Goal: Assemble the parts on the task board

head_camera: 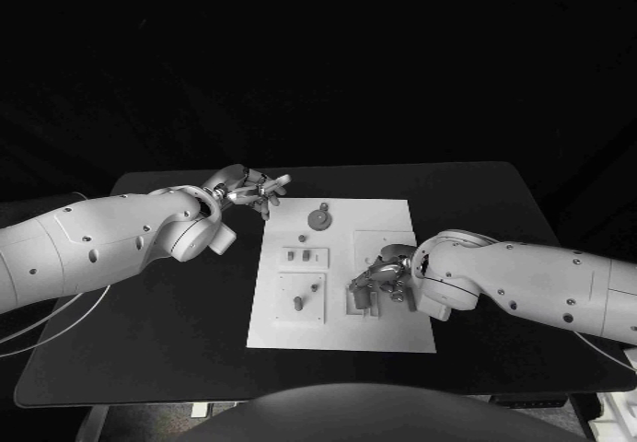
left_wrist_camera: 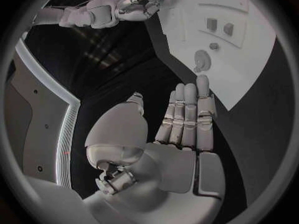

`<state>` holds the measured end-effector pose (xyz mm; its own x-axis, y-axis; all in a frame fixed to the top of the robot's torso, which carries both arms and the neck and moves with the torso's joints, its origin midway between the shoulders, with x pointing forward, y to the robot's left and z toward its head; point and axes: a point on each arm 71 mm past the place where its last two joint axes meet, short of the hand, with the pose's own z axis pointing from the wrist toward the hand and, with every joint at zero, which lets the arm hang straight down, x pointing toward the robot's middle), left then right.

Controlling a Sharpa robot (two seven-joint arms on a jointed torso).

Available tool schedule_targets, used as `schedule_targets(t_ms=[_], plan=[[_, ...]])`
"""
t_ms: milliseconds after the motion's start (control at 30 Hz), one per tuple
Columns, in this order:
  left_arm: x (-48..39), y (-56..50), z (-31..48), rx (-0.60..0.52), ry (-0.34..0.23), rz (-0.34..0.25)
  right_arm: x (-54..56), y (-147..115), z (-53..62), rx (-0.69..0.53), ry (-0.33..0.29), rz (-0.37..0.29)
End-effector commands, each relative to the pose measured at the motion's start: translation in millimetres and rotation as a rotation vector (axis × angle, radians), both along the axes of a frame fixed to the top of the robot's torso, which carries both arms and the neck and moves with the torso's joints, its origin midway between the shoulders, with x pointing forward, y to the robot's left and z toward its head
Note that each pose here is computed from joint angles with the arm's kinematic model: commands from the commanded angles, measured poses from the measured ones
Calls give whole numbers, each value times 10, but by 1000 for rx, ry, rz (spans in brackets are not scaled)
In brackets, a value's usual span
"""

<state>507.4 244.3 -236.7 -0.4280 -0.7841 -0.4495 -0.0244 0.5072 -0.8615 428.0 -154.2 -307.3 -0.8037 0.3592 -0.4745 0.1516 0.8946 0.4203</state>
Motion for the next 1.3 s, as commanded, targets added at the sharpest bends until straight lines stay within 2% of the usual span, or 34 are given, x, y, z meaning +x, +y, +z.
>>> schedule_targets(t_ms=[33, 600, 1300], plan=[[-1, -19, 8, -2, -4, -5, -16, 15, -13, -13, 11, 33], [1, -27, 5, 1, -1, -8, -45, 34, -41, -36, 30, 75], [-8, -26, 1, 2, 6, -10, -25, 49, -58, -49, -9, 70]])
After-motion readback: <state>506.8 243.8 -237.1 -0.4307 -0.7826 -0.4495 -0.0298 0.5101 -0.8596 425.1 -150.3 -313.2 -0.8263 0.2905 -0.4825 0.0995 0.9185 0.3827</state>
